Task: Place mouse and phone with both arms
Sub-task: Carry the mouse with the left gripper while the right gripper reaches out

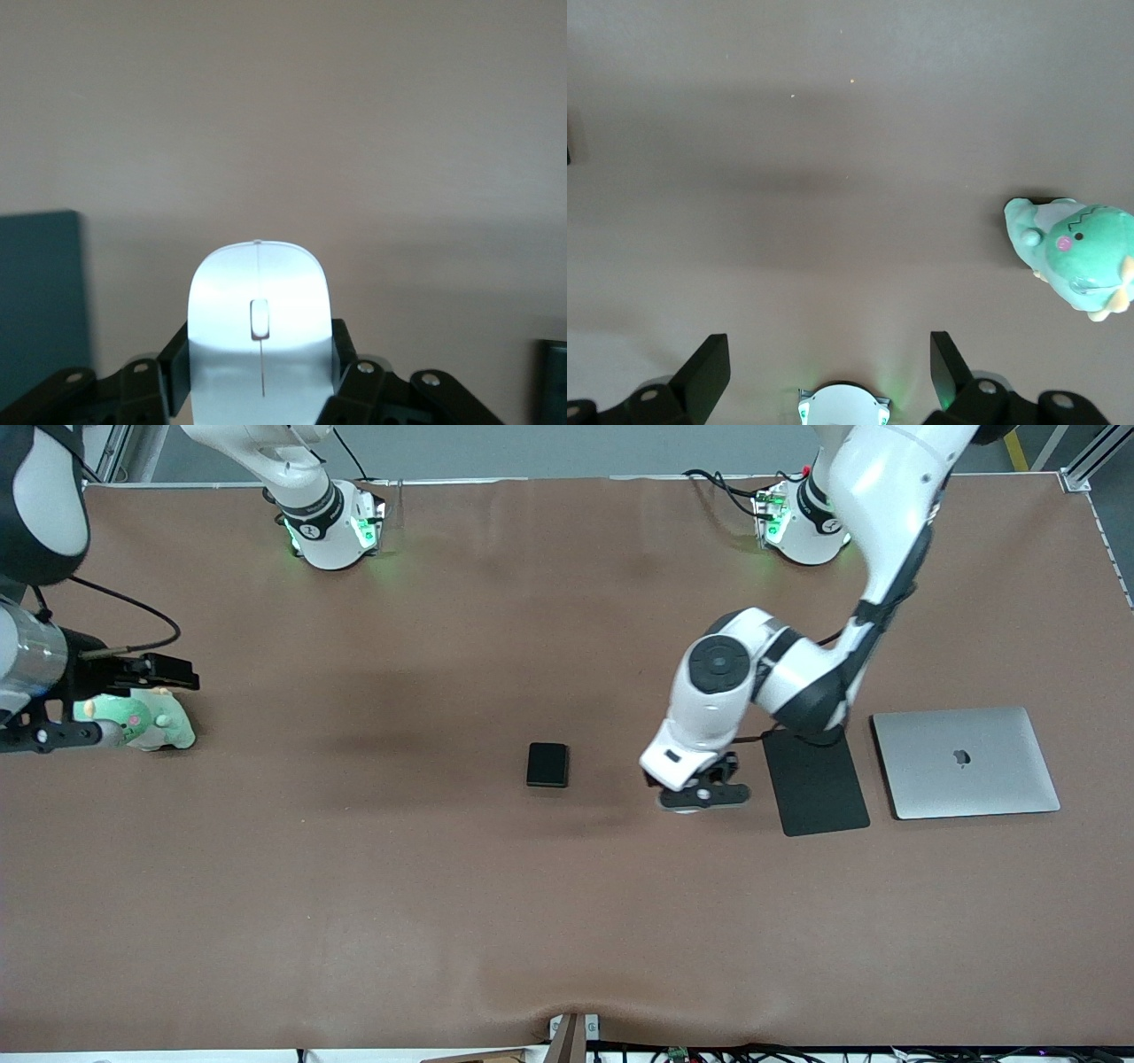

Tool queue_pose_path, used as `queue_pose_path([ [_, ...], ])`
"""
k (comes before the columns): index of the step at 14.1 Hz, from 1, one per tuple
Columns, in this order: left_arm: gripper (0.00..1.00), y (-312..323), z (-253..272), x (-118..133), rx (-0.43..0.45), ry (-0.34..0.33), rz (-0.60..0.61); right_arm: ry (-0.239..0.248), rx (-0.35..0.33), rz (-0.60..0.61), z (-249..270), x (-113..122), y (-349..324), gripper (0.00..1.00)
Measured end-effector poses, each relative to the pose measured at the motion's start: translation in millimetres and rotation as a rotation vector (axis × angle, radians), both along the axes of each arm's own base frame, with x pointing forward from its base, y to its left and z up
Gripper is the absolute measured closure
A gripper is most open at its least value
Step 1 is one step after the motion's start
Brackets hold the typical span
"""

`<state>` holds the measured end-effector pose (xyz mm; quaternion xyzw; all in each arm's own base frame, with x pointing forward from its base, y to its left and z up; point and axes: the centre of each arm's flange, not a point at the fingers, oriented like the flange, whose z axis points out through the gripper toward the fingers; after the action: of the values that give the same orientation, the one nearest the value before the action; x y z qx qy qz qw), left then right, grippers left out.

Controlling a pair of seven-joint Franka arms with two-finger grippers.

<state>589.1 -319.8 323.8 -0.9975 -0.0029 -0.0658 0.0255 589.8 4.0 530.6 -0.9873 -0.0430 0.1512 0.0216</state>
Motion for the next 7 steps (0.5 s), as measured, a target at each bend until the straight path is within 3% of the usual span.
queue_pose_path([
  [3, 0.39, 71.3, -4.2, 7.4, 0.012, 0.046, -0.014, 0.025, 0.002, 0.042, -14.7, 4.0, 25.7, 0.00],
  [7, 0.39, 162.2, -35.4, 11.8, 0.021, 0.131, -0.009, 0.002, 0.007, 0.024, -28.6, 6.2, 85.3, 0.00],
])
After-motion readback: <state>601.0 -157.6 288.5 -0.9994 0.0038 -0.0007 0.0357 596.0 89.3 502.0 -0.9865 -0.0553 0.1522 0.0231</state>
